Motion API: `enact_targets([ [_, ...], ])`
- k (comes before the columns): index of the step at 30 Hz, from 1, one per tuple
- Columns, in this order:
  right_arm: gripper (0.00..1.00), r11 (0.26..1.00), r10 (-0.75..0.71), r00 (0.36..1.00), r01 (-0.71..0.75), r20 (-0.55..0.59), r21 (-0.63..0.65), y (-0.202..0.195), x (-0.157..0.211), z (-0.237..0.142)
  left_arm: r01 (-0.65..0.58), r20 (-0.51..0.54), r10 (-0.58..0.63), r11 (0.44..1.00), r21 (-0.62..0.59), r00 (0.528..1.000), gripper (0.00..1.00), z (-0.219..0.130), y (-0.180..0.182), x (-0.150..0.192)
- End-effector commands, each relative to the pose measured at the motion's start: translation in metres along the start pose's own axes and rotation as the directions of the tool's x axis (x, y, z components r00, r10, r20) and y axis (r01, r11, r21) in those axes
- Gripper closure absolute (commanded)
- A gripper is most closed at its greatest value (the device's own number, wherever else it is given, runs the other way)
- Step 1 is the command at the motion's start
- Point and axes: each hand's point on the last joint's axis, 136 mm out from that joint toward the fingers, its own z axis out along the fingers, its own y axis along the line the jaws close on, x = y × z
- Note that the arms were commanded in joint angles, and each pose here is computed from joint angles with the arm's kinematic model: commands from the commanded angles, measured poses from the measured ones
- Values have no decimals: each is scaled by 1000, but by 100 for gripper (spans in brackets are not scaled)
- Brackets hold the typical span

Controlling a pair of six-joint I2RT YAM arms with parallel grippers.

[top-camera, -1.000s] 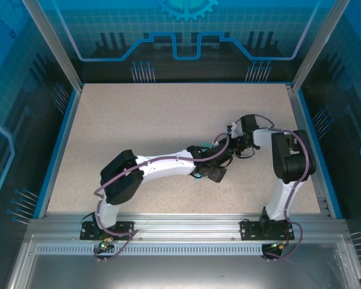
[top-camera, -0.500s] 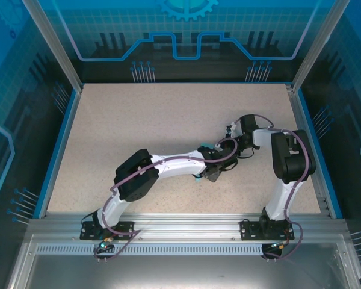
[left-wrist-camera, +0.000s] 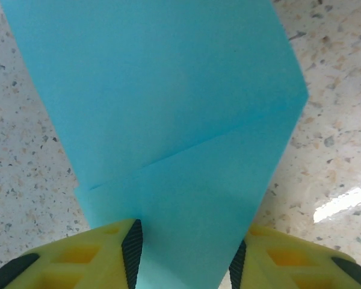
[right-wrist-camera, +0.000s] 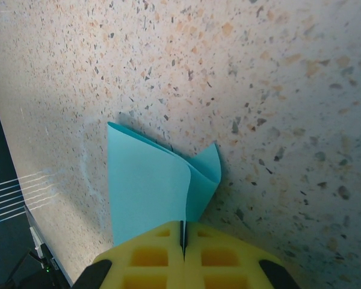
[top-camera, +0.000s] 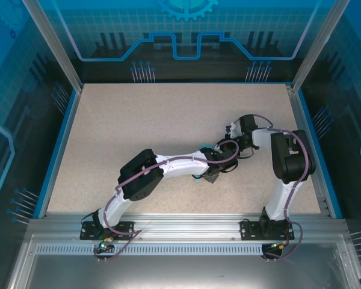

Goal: Fold a paper plane with a square sheet of paper (fold left side to right side)
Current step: Fold the wing for the fifth time at the center of the table.

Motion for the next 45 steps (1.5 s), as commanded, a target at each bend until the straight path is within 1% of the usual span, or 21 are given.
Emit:
enact_targets([
  [1,100,1000,-22,1000,22,-11,-1,9,4,-2,-19,-7,19,999,-38,1000,58,0,3,2],
  [7,100,1000,-24,1000,25,-11,1,10,3,-3,-17,-5,17,999,-32,1000,64,0,3,2],
  [12,100,1000,-29,1000,29,-10,-2,12,2,-5,7,-7,-8,1000,-16,1000,71,1,6,4],
  [17,96,999,-42,999,42,9,-1,16,-1,-13,72,-6,-71,995,73,997,76,-2,9,4],
  [18,94,999,-47,999,47,18,-1,17,-2,-16,84,-6,-84,992,93,996,77,-3,10,5],
  [23,77,998,-67,993,66,98,9,23,-11,-44,164,-11,-165,966,201,986,81,-5,16,4],
  [25,72,998,-68,989,66,131,17,23,-13,-56,190,-21,-191,951,243,981,82,-5,18,5],
  [28,67,998,-65,985,60,161,36,19,-11,-70,230,-38,-231,913,336,972,82,-7,16,2],
  [33,66,998,-62,984,59,169,23,17,3,-71,324,-89,-322,812,485,943,83,-8,18,-4],
  [37,65,999,-51,991,52,125,-2,13,23,-52,402,-143,-395,721,564,908,85,-5,22,-5],
  [41,67,997,-52,994,57,98,-49,20,35,-30,448,-192,-427,651,613,884,85,-2,21,-7],
  [45,68,994,-67,995,73,74,-84,35,39,-12,488,-236,-450,603,632,861,87,3,20,-7],
])
